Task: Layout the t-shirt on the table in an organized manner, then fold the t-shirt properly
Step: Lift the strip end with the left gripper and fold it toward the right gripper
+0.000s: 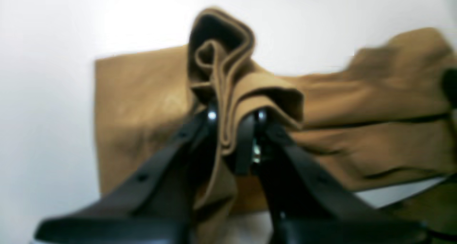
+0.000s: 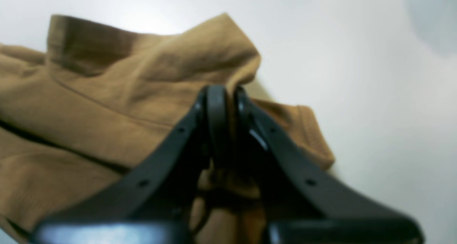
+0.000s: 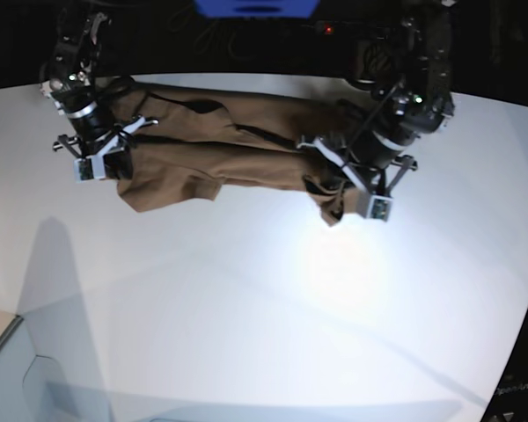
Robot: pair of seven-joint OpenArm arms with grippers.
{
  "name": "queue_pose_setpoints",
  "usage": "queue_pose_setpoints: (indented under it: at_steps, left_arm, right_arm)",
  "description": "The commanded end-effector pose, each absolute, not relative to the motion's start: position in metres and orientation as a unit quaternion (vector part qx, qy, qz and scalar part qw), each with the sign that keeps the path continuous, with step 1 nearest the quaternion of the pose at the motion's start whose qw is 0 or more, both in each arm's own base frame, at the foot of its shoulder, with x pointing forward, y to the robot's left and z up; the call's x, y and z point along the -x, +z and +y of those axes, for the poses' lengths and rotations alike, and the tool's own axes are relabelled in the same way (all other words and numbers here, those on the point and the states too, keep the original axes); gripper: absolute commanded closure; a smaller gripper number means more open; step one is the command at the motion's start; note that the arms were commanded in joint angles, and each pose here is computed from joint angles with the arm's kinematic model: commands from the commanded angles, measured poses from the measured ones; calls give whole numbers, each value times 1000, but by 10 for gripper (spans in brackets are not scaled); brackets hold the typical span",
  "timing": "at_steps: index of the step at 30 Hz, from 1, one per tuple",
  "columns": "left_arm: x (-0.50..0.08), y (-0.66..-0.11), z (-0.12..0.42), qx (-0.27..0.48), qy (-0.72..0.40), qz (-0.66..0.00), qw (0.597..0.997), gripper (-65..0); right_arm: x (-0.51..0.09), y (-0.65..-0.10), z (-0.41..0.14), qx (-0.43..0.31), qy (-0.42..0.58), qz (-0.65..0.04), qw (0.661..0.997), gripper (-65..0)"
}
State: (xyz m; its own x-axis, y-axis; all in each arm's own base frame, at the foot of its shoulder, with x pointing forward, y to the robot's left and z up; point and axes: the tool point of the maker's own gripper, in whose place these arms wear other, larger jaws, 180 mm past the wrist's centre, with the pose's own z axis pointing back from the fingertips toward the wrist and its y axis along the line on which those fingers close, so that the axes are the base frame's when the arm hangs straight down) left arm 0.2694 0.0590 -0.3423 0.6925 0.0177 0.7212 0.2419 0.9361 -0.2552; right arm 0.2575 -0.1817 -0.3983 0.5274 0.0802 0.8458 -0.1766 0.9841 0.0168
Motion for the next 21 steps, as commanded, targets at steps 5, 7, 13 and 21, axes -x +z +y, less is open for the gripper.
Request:
queue_pose_setpoints:
  at_steps: [5,7,13,21]
  left_arm:
    - [-265,-345,7,164,-69,-383,907,0]
    - [-261,-347,-7,157,-83,-381,907,0]
    - [-259,-345,-28,169,-82,-378,907,0]
    - [-264,-363,-34,168,-87,-357,915,0]
  right_arm:
    - [-263,-392,-182,-50,76,-485,870,0]
    - [-262,-393,-183,-48,77,-480,873,0]
    - [-262,-394,-183,-48,77,-478,873,0]
    - [-262,-394,-183,-48,77,-478,873,0]
